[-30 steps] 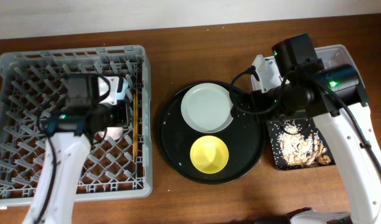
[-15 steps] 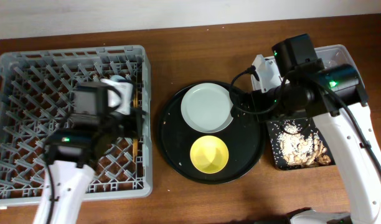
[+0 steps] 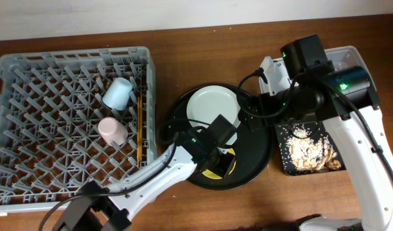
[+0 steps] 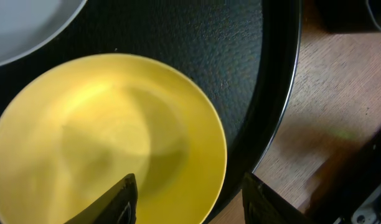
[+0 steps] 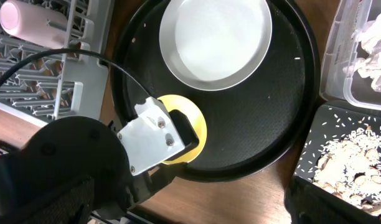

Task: Sort waste into correct bins and load items into the dishwasher rack
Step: 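Grasp the yellow bowl with the left gripper, then place the yellow bowl into the rack with the left gripper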

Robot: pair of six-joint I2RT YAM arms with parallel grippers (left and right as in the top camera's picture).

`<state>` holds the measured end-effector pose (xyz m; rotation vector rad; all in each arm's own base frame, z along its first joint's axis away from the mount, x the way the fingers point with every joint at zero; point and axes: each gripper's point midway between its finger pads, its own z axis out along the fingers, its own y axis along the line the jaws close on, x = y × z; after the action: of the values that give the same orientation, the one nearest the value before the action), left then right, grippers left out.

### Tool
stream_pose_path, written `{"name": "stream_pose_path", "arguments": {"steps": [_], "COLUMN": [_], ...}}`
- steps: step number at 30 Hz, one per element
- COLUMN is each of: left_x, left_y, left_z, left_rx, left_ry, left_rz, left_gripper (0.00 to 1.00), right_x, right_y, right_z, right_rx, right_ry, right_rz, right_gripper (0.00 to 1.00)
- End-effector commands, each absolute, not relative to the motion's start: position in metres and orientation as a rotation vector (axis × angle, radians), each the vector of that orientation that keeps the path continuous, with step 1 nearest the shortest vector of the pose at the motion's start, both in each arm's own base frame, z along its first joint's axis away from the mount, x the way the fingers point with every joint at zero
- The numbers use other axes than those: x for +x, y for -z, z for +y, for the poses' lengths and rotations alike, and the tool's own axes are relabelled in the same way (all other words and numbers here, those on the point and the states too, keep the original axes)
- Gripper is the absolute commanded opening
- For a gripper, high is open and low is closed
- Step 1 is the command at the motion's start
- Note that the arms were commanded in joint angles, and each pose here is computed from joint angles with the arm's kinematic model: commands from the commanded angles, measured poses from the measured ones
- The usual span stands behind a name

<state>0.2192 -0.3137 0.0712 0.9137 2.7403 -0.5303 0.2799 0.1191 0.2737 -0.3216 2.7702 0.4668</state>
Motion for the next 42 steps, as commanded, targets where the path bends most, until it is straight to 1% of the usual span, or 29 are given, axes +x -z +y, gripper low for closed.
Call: {"name": "stream_pose_path", "arguments": {"steps": [1, 6, 7, 9, 11, 12, 13, 14, 15, 16, 17, 19, 20, 21, 22, 25, 27, 28, 29, 30, 31, 32, 33, 34, 37, 39, 41, 42], "left_x": [0.221, 0.217, 0.217, 0.214, 0.219, 0.222, 0.223, 0.222, 0.22, 0.219, 0.219, 0.232, 0.249, 0.259, 0.269, 0.275, 0.274, 0.269, 0.26, 0.255, 0.249, 0.239, 0.235, 0.23, 0.242, 0.249, 0.253, 0.254], "left_y": [-0.055, -0.03, -0.026, -0.025, -0.024, -0.022, -0.021, -0.021, -0.021, -0.021, -0.021, -0.042, -0.076, -0.099, -0.124, -0.147, -0.176, -0.19, -0.207, -0.221, -0.229, -0.248, -0.26, -0.283, -0.276, -0.256, -0.235, -0.217], "left_z": [-0.318, -0.325, -0.326, -0.329, -0.327, -0.324, -0.322, -0.324, -0.325, -0.325, -0.324, -0.32, -0.308, -0.298, -0.278, -0.224, -0.18, -0.168, -0.153, -0.137, -0.138, -0.144, -0.149, -0.154, -0.144, -0.141, -0.129, -0.114], "left_rx": [0.911, 0.944, 0.947, 0.964, 0.959, 0.955, 0.957, 0.965, 0.971, 0.974, 0.975, 0.922, 0.838, 0.781, 0.703, 0.564, 0.429, 0.385, 0.319, 0.241, 0.263, 0.313, 0.357, 0.401, 0.366, 0.31, 0.25, 0.214], "left_ry": [0.508, 0.487, 0.482, 0.486, 0.414, 0.363, 0.325, 0.322, 0.323, 0.322, 0.319, 0.32, 0.306, 0.307, 0.291, 0.216, 0.203, 0.248, 0.335, 0.423, 0.545, 0.857, 1.042, 1.396, 1.64, 1.743, 1.754, 1.685], "left_rz": [2.76, 2.779, 2.786, 2.777, 2.748, 2.733, 2.723, 2.72, 2.718, 2.718, 2.72, 2.683, 2.622, 2.579, 2.549, 2.591, 2.588, 2.576, 2.565, 2.551, 2.534, 2.474, 2.416, 2.269, 2.183, 2.208, 2.262, 2.346], "left_gripper": [0.52, 0.52, 0.49, 0.35, 0.33, 0.29, 0.23, 0.13, 0.06, 0.0, 0.0, 0.0, 0.0, 0.0, 0.0, 0.0, 0.0, 0.0, 0.0, 0.0, 0.0, 0.0, 0.0, 0.0, 0.0, 0.01, 0.01, 0.01], "right_x": [0.279, 0.279, 0.279, 0.279, 0.279, 0.279, 0.279, 0.279, 0.279, 0.279, 0.279, 0.279, 0.279, 0.279, 0.279, 0.29, 0.302, 0.305, 0.303, 0.302, 0.302, 0.302, 0.302, 0.302, 0.302, 0.302, 0.302, 0.302], "right_y": [-0.277, -0.277, -0.277, -0.277, -0.277, -0.277, -0.277, -0.277, -0.277, -0.277, -0.277, -0.277, -0.277, -0.277, -0.277, -0.279, -0.277, -0.276, -0.274, -0.273, -0.273, -0.273, -0.273, -0.273, -0.273, -0.273, -0.273, -0.273], "right_z": [0.121, 0.121, 0.121, 0.121, 0.121, 0.121, 0.121, 0.121, 0.121, 0.121, 0.121, 0.121, 0.121, 0.121, 0.121, 0.117, 0.077, 0.054, 0.023, 0.006, -0.002, -0.015, -0.017, -0.017, -0.017, -0.017, -0.017, -0.017], "right_rx": [-0.345, -0.345, -0.345, -0.345, -0.345, -0.345, -0.345, -0.345, -0.345, -0.345, -0.345, -0.345, -0.345, -0.345, -0.345, -0.332, -0.17, -0.063, 0.082, 0.16, 0.197, 0.256, 0.265, 0.265, 0.265, 0.265, 0.265, 0.265], "right_ry": [-0.472, -0.472, -0.472, -0.472, -0.472, -0.472, -0.472, -0.472, -0.472, -0.472, -0.472, -0.472, -0.472, -0.472, -0.472, -0.422, -0.332, -0.313, -0.286, -0.271, -0.263, -0.252, -0.249, -0.25, -0.25, -0.25, -0.25, -0.25], "right_rz": [2.758, 2.758, 2.758, 2.758, 2.758, 2.758, 2.758, 2.758, 2.758, 2.758, 2.758, 2.758, 2.758, 2.758, 2.758, 2.721, 2.728, 2.739, 2.753, 2.756, 2.751, 2.743, 2.741, 2.742, 2.742, 2.742, 2.742, 2.742], "right_gripper": [0.99, 0.99, 0.99, 0.99, 0.99, 0.99, 0.99, 0.99, 0.99, 0.99, 0.99, 0.99, 0.99, 0.99, 0.98, 0.98, 0.99, 0.99, 0.99, 0.99, 0.99, 0.99, 0.99, 0.99, 0.99, 0.99, 0.99, 0.99]}}
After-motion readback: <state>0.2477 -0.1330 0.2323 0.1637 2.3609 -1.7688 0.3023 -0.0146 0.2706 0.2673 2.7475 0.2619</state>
